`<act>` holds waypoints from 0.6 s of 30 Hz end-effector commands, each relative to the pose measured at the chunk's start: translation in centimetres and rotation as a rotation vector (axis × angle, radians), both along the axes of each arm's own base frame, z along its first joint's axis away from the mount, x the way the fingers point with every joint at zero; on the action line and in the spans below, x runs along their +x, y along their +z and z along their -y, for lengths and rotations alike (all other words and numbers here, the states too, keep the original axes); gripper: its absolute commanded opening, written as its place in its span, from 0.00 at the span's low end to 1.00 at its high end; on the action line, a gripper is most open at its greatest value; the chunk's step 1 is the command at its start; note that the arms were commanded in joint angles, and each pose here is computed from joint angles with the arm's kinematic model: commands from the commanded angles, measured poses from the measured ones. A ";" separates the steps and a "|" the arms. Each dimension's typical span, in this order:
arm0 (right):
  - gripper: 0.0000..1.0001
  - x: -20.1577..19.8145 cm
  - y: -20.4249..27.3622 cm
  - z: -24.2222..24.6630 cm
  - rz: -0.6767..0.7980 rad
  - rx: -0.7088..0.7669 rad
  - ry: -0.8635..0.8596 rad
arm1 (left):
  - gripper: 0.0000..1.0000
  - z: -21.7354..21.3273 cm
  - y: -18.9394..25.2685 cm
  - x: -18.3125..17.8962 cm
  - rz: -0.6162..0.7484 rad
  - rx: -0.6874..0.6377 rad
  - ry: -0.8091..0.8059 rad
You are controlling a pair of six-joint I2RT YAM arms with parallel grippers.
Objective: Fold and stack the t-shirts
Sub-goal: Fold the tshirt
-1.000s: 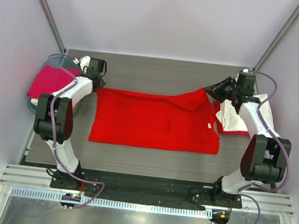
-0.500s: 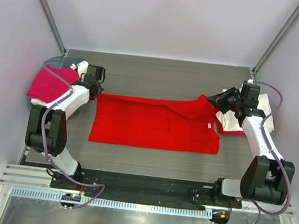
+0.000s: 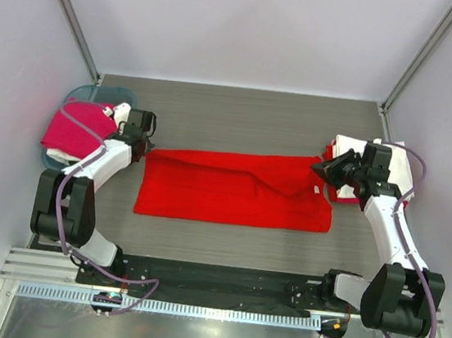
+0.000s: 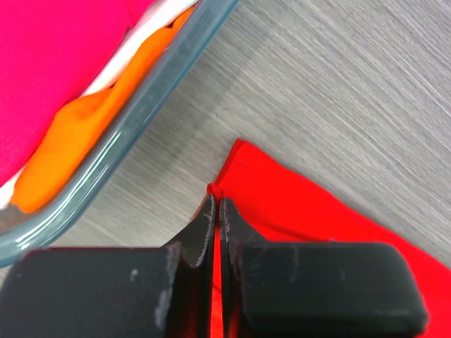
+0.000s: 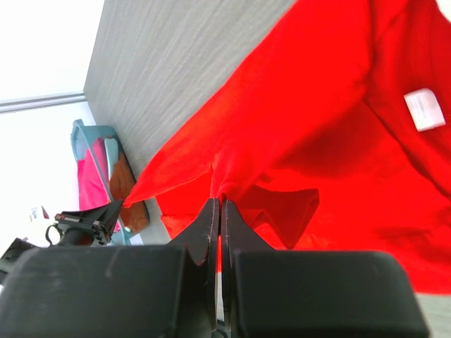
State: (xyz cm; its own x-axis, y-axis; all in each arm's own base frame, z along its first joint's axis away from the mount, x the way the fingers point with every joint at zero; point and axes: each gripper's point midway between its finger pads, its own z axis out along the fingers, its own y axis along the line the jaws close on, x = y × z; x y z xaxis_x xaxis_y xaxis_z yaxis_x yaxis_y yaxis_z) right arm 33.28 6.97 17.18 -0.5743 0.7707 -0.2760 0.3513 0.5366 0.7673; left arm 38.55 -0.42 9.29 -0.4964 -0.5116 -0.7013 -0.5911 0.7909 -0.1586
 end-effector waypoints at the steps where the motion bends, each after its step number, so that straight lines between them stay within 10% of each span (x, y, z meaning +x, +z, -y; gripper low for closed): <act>1: 0.01 -0.8 0.9 0.3 0.022 -0.013 -0.012 | 0.00 -0.5 1.8 0.1 0.074 0.009 0.026; 18: 0.01 -5.2 -0.4 0.1 -0.018 -0.036 -0.003 | 0.00 0.4 -0.2 -2.1 0.031 0.025 -0.005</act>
State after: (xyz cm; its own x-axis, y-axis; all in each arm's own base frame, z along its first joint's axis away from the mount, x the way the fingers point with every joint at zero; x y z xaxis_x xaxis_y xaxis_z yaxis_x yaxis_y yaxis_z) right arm 28.71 6.94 16.52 -0.5697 0.7742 -0.2758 0.3821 0.5466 0.7452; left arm 35.65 -1.26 7.25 -0.5487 -0.4863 -0.6801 -0.5700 0.8127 -0.1212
